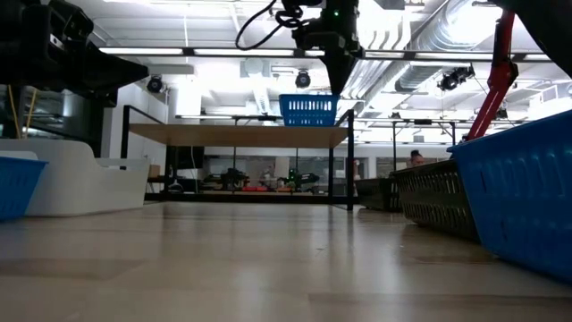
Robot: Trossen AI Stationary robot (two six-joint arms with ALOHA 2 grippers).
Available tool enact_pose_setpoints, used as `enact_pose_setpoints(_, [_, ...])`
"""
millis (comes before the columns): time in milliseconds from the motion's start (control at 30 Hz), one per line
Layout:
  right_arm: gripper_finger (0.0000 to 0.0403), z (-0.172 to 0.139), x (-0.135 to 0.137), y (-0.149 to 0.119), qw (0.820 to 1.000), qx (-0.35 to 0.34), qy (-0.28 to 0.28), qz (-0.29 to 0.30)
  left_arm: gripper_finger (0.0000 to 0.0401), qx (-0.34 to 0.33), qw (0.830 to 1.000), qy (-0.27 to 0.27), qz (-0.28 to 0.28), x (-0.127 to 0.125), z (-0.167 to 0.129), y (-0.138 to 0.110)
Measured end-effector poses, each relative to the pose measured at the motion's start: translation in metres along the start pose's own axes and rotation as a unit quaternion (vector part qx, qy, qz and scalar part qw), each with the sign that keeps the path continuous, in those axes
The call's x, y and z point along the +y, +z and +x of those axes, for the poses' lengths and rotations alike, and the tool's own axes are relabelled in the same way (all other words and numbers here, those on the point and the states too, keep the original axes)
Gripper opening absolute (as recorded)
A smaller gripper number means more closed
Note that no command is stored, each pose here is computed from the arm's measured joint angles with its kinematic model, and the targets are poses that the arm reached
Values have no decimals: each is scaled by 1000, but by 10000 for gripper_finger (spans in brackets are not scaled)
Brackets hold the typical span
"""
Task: Stack baskets on shelf by color
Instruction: Put the top right blue bin on the shelf, then stack the bottom right blue bin on the blue bin on the shelf
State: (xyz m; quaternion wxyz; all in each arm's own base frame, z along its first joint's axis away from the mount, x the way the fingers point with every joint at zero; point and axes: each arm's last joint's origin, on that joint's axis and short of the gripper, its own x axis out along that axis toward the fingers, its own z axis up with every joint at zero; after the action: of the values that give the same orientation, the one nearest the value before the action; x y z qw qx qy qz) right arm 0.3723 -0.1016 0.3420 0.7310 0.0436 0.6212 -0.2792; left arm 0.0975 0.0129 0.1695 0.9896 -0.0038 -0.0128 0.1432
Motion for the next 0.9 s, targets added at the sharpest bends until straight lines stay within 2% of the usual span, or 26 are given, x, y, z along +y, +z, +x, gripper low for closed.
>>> enact_pose_setpoints(133, [0, -22, 1, -9, 998, -37, -38, 24, 1, 0, 1000, 0, 0, 0, 0, 0])
enact_pose_setpoints(267, [0, -53, 14, -28, 996, -73, -28, 33, 1, 0, 1000, 0, 0, 0, 0, 0])
enact_pose_setpoints(400, [0, -84, 40, -50, 994, -110, 7, 25, 1, 0, 1000, 0, 0, 0, 0, 0])
enact_pose_setpoints(633, [0, -115, 101, -87, 988, -143, 50, -27, 1, 0, 1000, 0, 0, 0, 0, 0])
enact_pose_setpoints(767, [0, -115, 122, -115, 989, -141, 45, -30, 1, 0, 1000, 0, 0, 0, 0, 0])
enact_pose_setpoints(900, [0, -98, 121, -158, 994, -106, 28, 11, 1, 0, 1000, 0, 0, 0, 0, 0])
